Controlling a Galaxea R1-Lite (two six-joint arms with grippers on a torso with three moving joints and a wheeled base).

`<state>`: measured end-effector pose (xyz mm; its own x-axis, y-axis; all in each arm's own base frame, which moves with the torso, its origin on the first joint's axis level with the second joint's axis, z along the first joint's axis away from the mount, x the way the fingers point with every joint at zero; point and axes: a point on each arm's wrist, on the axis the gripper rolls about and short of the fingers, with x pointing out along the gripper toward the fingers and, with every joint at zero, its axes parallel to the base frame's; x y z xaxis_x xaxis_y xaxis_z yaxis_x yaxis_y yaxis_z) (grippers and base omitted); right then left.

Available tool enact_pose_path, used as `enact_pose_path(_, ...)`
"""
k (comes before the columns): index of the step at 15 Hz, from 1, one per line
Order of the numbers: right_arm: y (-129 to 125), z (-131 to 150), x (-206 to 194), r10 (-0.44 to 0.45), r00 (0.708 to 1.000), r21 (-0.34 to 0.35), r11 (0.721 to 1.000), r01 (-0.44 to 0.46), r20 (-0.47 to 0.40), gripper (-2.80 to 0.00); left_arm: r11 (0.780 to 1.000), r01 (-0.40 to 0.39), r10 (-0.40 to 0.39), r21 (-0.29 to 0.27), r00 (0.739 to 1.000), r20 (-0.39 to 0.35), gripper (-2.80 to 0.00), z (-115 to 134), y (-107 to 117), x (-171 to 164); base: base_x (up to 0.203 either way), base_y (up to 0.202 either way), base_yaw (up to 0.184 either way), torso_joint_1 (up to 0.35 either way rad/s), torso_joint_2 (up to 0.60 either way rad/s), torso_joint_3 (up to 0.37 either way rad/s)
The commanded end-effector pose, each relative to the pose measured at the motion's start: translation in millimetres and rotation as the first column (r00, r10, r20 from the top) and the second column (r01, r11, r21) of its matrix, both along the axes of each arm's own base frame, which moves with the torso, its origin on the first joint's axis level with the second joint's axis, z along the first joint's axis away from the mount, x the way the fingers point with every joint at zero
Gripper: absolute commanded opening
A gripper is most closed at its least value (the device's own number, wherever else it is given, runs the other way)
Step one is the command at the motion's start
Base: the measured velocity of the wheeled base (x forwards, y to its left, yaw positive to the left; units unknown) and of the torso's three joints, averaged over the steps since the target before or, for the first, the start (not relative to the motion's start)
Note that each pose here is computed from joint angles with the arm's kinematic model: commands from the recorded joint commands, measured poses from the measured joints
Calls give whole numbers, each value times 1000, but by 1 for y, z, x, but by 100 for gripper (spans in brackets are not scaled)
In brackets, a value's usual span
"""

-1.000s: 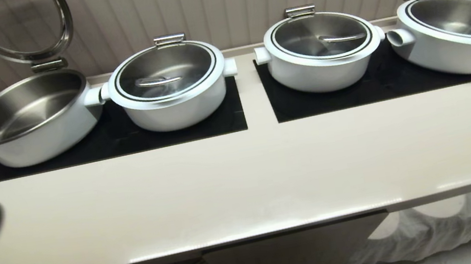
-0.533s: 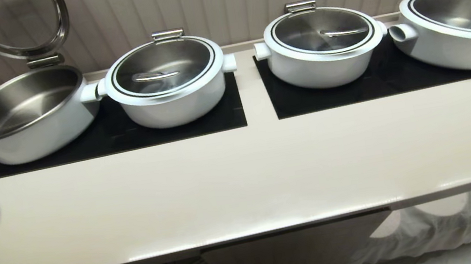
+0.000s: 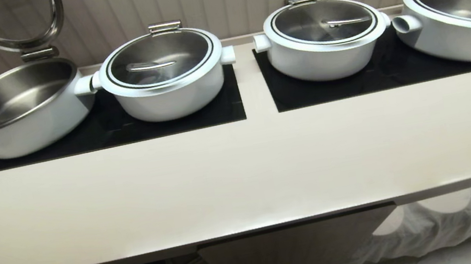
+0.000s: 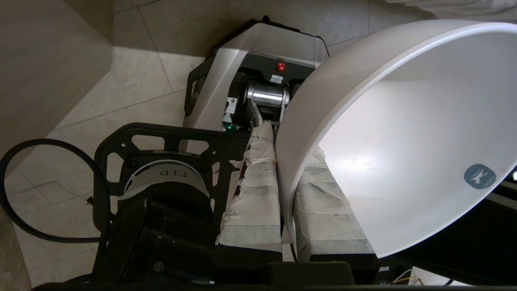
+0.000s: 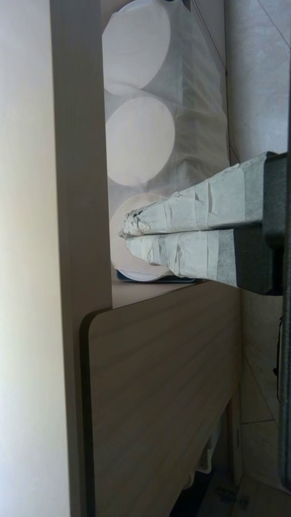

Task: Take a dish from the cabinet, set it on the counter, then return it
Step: Put it back into the cabinet

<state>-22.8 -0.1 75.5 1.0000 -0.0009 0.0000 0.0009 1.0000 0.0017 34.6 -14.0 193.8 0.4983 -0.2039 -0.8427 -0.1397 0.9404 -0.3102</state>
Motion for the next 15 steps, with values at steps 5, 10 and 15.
enact_pose_path(5,0,0,0,1,1000,0,1000,-1,-2,-280,1000,-4,4,5,999,-32,-280,-3,2,-6,0,0,0,-140,299,156)
enact_pose_path(10,0,0,0,1,1000,0,1000,-1,-2,-280,1000,-28,28,-9,999,-44,-280,-3,2,-6,0,0,0,-148,312,163)
enact_pose_path(15,0,0,0,-1,1000,0,1000,1,-2,-280,1000,-29,29,-11,999,-35,-280,-3,3,-8,0,0,0,-154,336,172)
